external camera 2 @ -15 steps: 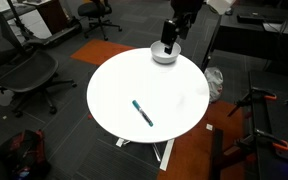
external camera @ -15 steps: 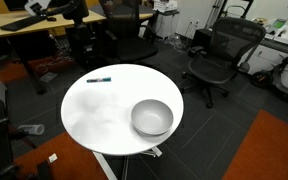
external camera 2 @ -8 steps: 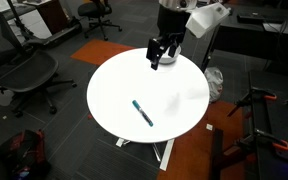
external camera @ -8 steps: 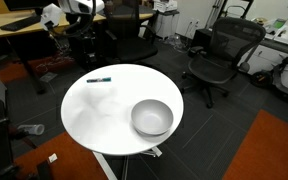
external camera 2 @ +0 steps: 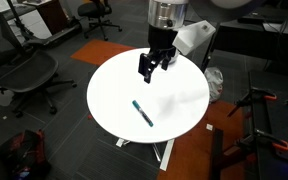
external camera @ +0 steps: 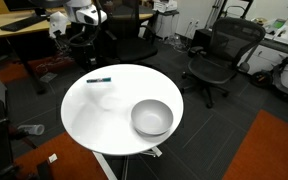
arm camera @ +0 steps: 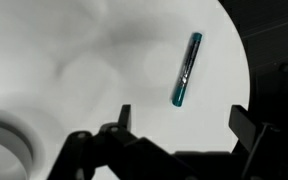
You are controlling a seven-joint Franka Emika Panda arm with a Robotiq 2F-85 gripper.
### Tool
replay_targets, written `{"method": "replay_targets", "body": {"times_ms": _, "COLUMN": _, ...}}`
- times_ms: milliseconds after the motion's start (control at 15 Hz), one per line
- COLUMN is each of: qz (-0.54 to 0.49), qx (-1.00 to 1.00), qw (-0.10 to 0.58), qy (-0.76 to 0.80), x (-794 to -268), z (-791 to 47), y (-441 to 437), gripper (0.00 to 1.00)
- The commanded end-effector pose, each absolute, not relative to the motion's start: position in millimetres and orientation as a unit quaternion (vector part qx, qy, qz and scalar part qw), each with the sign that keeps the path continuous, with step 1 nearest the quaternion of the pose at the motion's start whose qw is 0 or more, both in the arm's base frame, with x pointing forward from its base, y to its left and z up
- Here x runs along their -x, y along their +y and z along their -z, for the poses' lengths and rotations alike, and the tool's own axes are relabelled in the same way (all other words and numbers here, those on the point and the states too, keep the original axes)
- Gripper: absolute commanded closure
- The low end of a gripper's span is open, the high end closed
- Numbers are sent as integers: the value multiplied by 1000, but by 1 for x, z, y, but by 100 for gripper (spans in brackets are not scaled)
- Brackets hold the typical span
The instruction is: Put the marker in the bowl
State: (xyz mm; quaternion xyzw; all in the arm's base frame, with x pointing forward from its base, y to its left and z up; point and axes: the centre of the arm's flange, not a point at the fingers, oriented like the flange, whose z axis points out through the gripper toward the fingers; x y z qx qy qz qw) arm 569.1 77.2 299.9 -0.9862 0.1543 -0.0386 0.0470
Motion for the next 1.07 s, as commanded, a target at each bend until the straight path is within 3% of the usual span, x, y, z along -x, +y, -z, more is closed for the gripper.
{"method": "replay_targets", "body": {"times_ms": 0, "qz": 39, "qx": 986, "qw": 47, "qy": 156, "x": -569, "z": -300, "y": 75, "gripper": 0}}
{"method": "replay_targets", "body": {"times_ms": 1000, "qz": 29, "qx": 978, "qw": 27, "qy": 207, "x": -595, "z": -250, "y": 87, "gripper": 0}}
